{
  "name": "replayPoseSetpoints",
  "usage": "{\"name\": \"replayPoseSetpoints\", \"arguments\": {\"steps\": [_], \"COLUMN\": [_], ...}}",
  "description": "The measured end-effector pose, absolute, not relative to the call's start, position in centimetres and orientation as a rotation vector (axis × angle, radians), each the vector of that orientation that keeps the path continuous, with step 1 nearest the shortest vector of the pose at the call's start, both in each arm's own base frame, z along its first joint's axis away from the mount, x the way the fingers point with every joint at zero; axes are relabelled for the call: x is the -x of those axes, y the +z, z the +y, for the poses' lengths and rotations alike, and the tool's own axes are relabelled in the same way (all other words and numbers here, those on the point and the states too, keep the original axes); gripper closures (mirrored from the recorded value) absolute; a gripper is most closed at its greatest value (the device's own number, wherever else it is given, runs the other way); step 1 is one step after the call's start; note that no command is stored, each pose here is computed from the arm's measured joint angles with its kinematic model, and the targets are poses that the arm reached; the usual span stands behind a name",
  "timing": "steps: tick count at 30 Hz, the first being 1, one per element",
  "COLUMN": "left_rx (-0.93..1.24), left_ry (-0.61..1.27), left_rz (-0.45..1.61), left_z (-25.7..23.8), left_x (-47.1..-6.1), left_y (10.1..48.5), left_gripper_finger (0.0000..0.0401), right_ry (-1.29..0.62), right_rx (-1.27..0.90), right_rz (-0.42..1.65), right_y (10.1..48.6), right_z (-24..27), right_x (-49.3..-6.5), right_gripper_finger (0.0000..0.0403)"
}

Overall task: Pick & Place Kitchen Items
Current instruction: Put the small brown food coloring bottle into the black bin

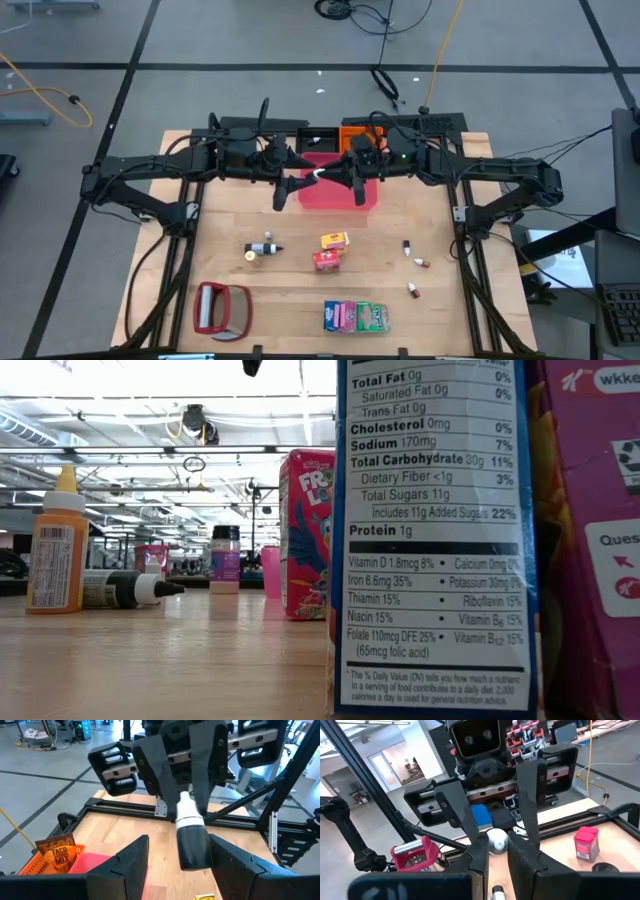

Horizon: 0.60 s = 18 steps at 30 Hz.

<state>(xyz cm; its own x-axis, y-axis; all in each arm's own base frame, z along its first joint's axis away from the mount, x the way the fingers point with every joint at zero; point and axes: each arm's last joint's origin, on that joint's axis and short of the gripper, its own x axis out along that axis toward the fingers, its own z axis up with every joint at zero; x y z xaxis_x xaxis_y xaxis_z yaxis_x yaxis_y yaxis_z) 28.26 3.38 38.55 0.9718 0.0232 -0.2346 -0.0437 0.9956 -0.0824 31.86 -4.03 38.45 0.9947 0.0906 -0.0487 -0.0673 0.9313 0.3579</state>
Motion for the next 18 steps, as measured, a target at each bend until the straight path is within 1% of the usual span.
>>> {"name": "replayPoseSetpoints", "arguments": {"steps": [18], "left_rx": [0.101], "left_ry": [0.036], "left_rz": [0.238], "left_z": [3.38], "left_x": [-28.25], "left_y": [38.52], "left_gripper_finger": [0.0201], "right_ry": [0.076], "right_rx": [-0.364], "right_rz": [0.066], "right_y": [38.42], "right_z": [-4.17], "right_x": [-31.85], "right_gripper_finger": [0.0366]}}
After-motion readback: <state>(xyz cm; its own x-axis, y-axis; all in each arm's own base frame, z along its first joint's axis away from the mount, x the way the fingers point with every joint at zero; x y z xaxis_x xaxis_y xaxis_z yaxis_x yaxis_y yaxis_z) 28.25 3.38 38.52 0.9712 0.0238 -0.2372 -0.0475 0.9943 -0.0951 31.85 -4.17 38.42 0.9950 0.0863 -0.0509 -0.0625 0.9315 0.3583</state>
